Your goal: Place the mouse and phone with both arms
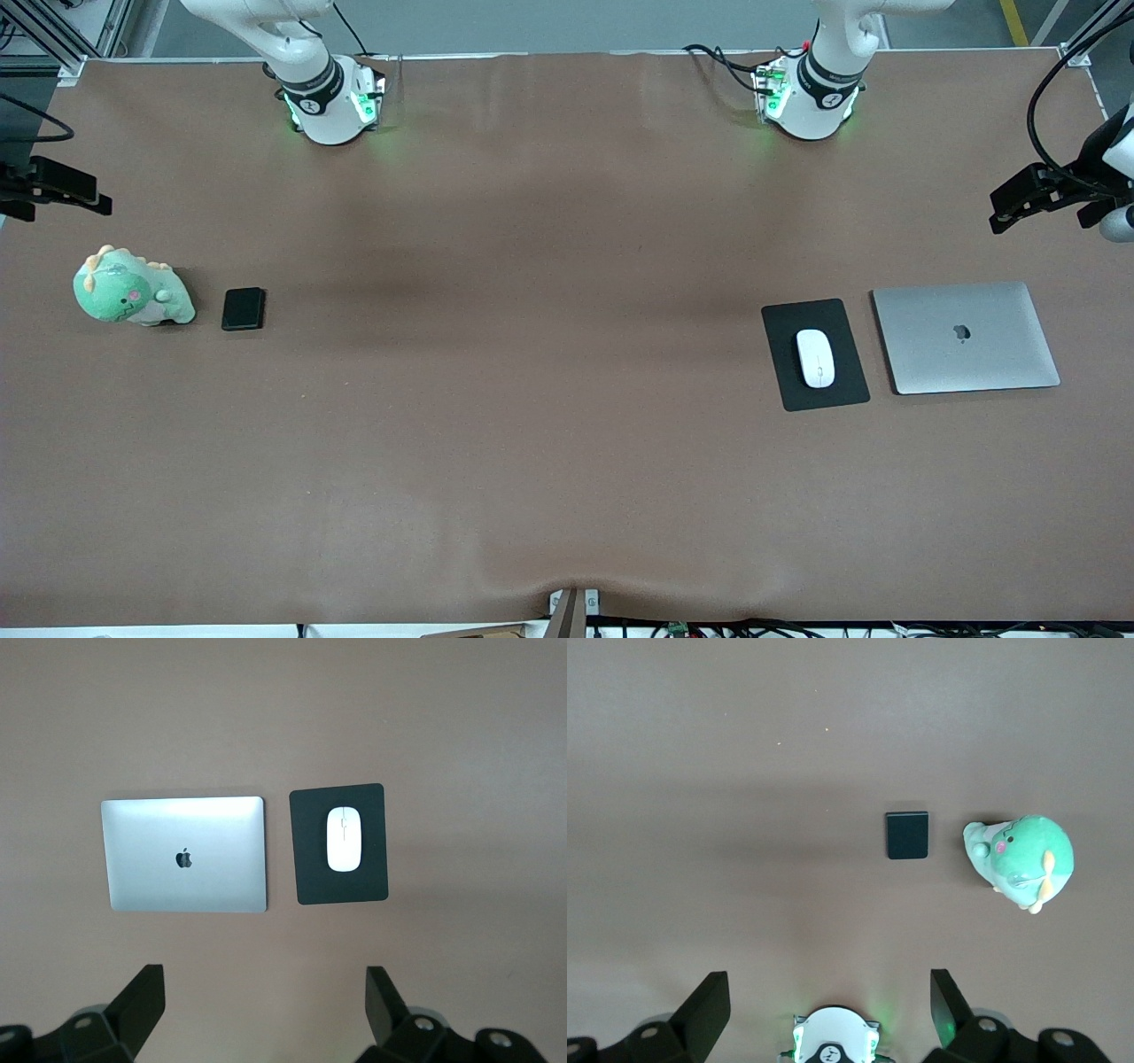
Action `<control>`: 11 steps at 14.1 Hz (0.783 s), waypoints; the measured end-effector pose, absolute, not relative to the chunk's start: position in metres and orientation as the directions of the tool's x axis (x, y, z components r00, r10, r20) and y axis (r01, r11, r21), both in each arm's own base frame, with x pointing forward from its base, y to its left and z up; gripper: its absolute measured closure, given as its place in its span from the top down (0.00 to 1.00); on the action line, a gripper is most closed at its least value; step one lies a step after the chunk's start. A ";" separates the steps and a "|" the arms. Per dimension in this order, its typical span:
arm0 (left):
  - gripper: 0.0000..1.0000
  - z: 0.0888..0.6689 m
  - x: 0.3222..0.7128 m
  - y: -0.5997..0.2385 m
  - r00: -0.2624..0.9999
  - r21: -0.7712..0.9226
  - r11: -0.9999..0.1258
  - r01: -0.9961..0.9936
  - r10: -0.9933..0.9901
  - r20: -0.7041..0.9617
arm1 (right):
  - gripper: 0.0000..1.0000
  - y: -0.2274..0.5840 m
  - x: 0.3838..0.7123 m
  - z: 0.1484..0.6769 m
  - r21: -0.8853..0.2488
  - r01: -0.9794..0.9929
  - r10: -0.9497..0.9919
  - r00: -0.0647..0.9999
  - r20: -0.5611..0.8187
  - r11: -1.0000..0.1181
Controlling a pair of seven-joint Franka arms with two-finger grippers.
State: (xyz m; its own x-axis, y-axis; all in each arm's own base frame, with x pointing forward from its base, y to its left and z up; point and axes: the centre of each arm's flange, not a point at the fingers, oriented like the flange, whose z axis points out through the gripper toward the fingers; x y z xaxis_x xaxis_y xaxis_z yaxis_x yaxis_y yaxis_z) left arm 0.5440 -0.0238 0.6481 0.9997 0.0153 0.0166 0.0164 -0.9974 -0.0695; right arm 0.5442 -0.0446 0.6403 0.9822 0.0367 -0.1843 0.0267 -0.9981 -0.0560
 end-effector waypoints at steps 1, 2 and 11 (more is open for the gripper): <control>1.00 0.649 0.544 -0.024 1.000 -0.069 -0.997 0.017 0.016 0.018 | 1.00 -0.041 0.542 0.640 -0.054 0.022 0.031 0.985 -0.171 -0.998; 1.00 0.649 0.544 -0.024 1.000 -0.069 -0.997 0.017 0.016 0.019 | 1.00 -0.041 0.538 0.638 -0.055 0.019 0.027 0.989 -0.148 -0.998; 1.00 0.652 0.544 -0.022 1.000 -0.069 -0.997 0.020 0.019 0.024 | 1.00 -0.033 0.507 0.645 -0.049 0.031 0.035 0.996 -0.080 -0.998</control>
State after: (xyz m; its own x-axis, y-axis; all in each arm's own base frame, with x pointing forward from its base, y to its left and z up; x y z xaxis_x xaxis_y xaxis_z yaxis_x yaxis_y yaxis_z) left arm 0.5437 -0.0219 0.6516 0.9995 0.0187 0.0238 0.0203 -0.9974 -0.0689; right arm 0.5068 -0.0333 0.6454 0.9962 0.0351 -0.0800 0.0313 -0.9983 -0.0490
